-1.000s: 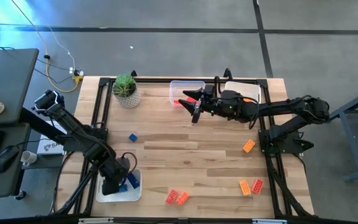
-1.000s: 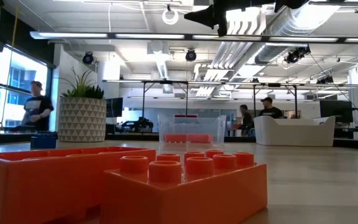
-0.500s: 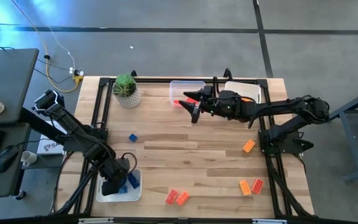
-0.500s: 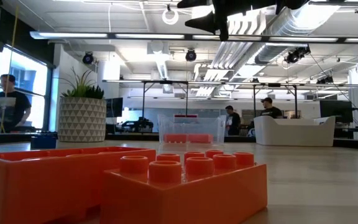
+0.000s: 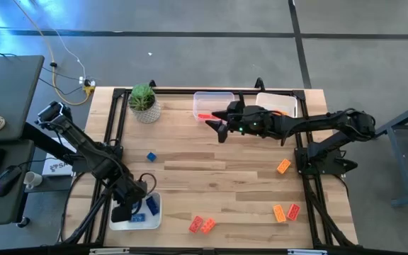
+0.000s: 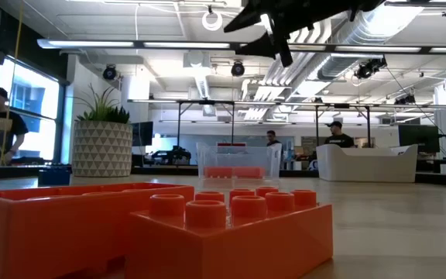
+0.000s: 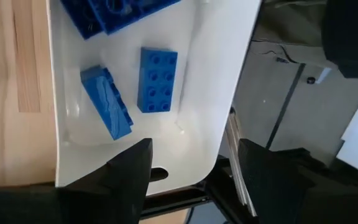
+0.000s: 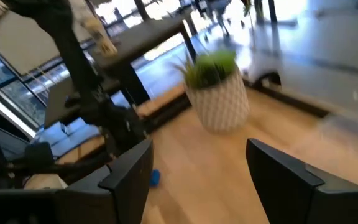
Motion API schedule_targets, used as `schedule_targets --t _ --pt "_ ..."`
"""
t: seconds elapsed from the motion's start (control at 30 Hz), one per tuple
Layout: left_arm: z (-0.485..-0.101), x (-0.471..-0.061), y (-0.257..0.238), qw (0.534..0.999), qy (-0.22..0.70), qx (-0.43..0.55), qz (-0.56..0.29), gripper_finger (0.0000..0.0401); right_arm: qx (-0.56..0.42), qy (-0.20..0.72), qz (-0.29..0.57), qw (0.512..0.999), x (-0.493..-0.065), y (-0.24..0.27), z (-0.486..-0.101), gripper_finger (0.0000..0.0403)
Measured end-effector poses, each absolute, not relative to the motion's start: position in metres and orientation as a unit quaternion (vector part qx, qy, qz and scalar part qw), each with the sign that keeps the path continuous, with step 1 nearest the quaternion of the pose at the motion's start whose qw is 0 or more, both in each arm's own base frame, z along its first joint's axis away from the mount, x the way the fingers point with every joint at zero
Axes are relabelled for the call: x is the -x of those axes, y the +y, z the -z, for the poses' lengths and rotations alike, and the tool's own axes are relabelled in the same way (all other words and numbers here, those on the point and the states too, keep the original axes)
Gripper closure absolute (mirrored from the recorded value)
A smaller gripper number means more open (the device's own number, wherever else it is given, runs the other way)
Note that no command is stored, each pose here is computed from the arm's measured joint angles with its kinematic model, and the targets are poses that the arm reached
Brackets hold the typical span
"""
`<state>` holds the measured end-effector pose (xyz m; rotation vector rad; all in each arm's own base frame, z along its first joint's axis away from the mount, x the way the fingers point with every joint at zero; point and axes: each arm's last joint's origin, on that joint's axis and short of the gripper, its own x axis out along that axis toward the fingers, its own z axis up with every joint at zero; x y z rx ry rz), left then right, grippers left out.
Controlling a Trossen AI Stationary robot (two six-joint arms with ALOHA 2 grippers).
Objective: Sort & place blocks by color
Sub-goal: Put the yellow game piece into the top white bin
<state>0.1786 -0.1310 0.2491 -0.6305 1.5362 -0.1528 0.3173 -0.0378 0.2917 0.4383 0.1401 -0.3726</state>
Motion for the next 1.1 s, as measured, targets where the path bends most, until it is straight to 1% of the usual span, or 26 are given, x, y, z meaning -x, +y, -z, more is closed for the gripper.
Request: schedule_targets --t 0.13,0.33,0.57,0.73,0.9,1.1 --pt "-0.254 -0.176 -0.12 0.691 0.671 0.262 0.062 0.0176 -0.269 0.108 0.201 0.936 -0.315 -0.037 -0.282 0.016" --pt "-0.258 -0.175 -0.095 0.731 0.651 0.205 0.014 0.0176 -0.373 0.178 0.253 0.875 -0.306 -0.037 -0.263 0.016" --pt "-0.261 -0.184 -0.06 0.783 0.605 0.134 -0.059 0.0176 -0.435 0.261 0.32 0.8 -0.291 -0.031 -0.244 0.016" --pt "-0.261 -0.19 -0.034 0.798 0.579 0.096 -0.137 0.0176 -0.454 0.307 0.351 0.759 -0.282 -0.019 -0.235 0.016" --pt "-0.262 -0.196 -0.01 0.806 0.551 0.084 -0.202 0.0176 -0.467 0.354 0.352 0.73 -0.275 0.002 -0.23 0.016" --pt "-0.267 -0.208 0.012 0.83 0.495 0.11 -0.233 0.0176 -0.484 0.421 0.32 0.697 -0.265 0.036 -0.226 0.016"
